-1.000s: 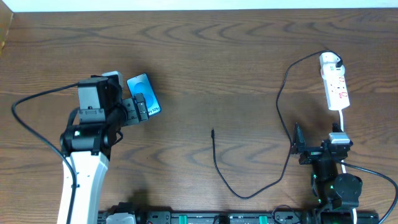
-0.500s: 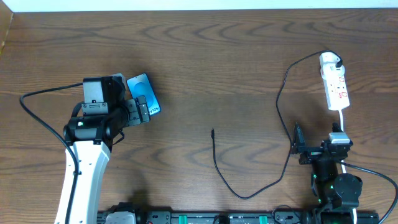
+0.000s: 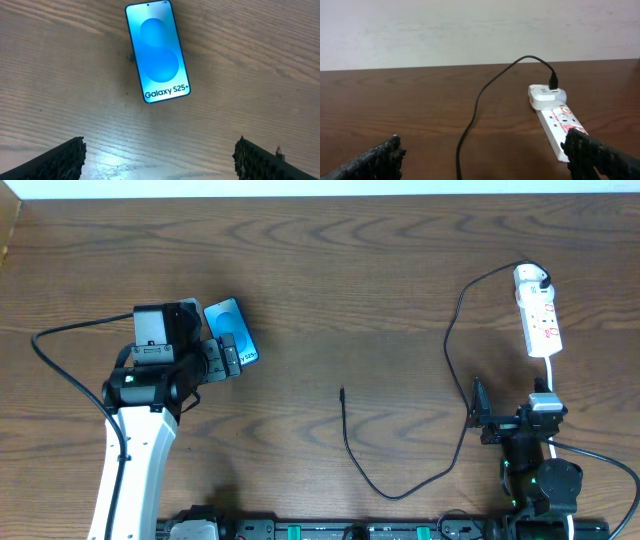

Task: Plug charger to phone and switch on socket
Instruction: 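Lower the left gripper and align its fingers around the phone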

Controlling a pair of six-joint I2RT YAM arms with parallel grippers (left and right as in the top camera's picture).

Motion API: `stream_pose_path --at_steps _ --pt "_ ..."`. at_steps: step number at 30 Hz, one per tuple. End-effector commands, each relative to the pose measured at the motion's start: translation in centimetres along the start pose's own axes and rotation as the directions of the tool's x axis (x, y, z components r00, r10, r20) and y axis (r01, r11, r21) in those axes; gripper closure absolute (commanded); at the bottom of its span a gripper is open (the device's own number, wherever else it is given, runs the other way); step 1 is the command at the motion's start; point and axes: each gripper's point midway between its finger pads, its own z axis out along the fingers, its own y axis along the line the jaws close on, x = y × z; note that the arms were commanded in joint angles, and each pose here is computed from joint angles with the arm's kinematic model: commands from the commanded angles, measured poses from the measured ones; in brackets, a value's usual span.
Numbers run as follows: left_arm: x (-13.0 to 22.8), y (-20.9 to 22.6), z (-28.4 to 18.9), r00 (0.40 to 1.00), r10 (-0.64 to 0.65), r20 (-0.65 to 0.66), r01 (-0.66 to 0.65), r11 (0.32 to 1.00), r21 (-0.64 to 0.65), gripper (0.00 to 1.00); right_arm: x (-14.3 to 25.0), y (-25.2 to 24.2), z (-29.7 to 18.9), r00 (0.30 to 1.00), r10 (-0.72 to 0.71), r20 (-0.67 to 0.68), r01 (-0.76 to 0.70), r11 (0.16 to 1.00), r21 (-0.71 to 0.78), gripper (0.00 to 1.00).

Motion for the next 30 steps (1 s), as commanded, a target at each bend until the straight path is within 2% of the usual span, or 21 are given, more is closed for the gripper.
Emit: stream_pose_path --at_steps 1,9,15,25,30 --pt "-1.6 -0.6 -1.4 0.999 -0.031 0.034 0.03 0.999 0.023 0.05 0.0 0.6 0.0 1.0 -0.013 0.001 0.013 1.0 -0.025 0.01" --pt "-3.9 -1.2 -5.5 0.997 -0.027 0.067 0.026 0.999 0.021 0.05 0.0 0.6 0.0 1.0 -0.012 0.001 0.013 1.0 -0.025 0.01" --pt "-4.0 -1.3 -6.9 0.998 -0.033 0.055 0.032 0.999 0.019 0.05 0.0 0.6 0.0 1.0 -0.012 0.001 0.013 1.0 -0.025 0.01" --pt "-3.6 -1.0 -5.0 0.998 -0.063 -0.013 0.064 0.998 0.0 0.05 0.0 0.6 0.0 1.0 -0.012 0.001 0.013 1.0 -0.025 0.01" --pt "-3.1 -0.7 -2.0 0.991 -0.08 -0.108 0.078 0.997 -0.021 0.05 0.0 0.6 0.0 1.0 -0.012 0.001 0.013 1.0 -0.025 0.01"
